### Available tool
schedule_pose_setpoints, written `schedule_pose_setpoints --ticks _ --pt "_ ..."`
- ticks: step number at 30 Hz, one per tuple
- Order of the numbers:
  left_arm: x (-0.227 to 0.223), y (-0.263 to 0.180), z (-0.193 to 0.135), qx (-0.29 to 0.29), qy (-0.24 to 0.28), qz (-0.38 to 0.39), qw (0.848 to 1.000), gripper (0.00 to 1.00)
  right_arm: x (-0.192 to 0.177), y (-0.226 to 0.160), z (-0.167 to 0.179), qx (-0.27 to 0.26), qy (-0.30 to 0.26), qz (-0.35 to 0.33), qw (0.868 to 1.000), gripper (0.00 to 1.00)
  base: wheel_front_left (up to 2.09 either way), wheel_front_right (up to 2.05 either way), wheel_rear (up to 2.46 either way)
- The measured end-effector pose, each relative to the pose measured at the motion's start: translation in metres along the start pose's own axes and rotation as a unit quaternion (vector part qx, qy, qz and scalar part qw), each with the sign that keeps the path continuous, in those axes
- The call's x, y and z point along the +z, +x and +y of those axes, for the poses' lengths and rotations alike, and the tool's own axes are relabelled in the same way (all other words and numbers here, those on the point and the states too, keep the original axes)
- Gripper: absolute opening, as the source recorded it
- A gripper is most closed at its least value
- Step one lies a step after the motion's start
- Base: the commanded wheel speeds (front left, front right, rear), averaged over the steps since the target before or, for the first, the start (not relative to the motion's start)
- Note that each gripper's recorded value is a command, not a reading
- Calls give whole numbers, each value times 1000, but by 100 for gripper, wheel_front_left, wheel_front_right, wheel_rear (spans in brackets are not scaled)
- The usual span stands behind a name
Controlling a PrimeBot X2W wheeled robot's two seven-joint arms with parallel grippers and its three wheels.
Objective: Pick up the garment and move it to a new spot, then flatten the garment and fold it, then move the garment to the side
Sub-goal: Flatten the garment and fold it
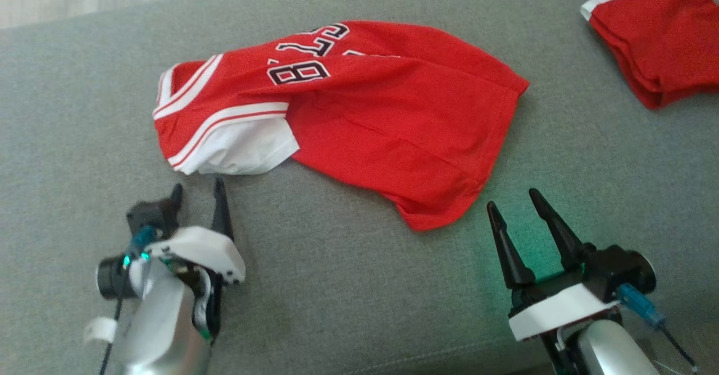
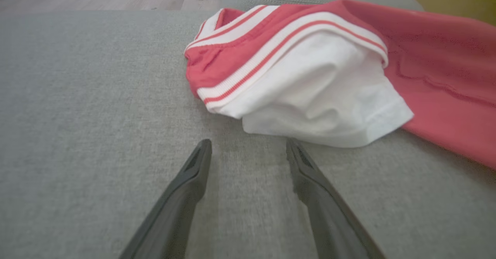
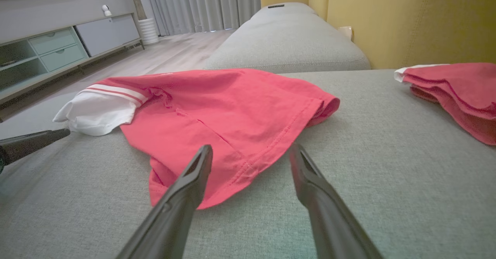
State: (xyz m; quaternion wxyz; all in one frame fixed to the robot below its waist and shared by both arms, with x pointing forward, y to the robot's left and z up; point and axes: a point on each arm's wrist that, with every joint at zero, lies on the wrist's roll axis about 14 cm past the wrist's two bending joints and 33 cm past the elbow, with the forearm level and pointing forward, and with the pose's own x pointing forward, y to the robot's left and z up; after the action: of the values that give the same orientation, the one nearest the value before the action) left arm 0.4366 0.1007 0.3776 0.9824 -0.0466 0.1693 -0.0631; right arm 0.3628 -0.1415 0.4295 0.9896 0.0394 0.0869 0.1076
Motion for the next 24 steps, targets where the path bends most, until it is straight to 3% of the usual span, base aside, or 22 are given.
schedule_pose_setpoints --ticks 11,12,14,24 --pt "1 28 1 -5 -3 3 1000 100 -5 13 -8 -6 -1 9 1000 100 0 0 0" --pt "1 29 -1 -12 -5 4 1000 89 -6 14 -8 -6 -1 10 1000 100 0 0 0" --pt "5 32 -2 -17 -3 -1 1000 0 -7 15 -8 -5 -2 12 1000 100 0 0 0" --pt "44 15 -6 -40 -19 -67 997 0 4 19 1 10 -6 -6 1000 100 0 0 0"
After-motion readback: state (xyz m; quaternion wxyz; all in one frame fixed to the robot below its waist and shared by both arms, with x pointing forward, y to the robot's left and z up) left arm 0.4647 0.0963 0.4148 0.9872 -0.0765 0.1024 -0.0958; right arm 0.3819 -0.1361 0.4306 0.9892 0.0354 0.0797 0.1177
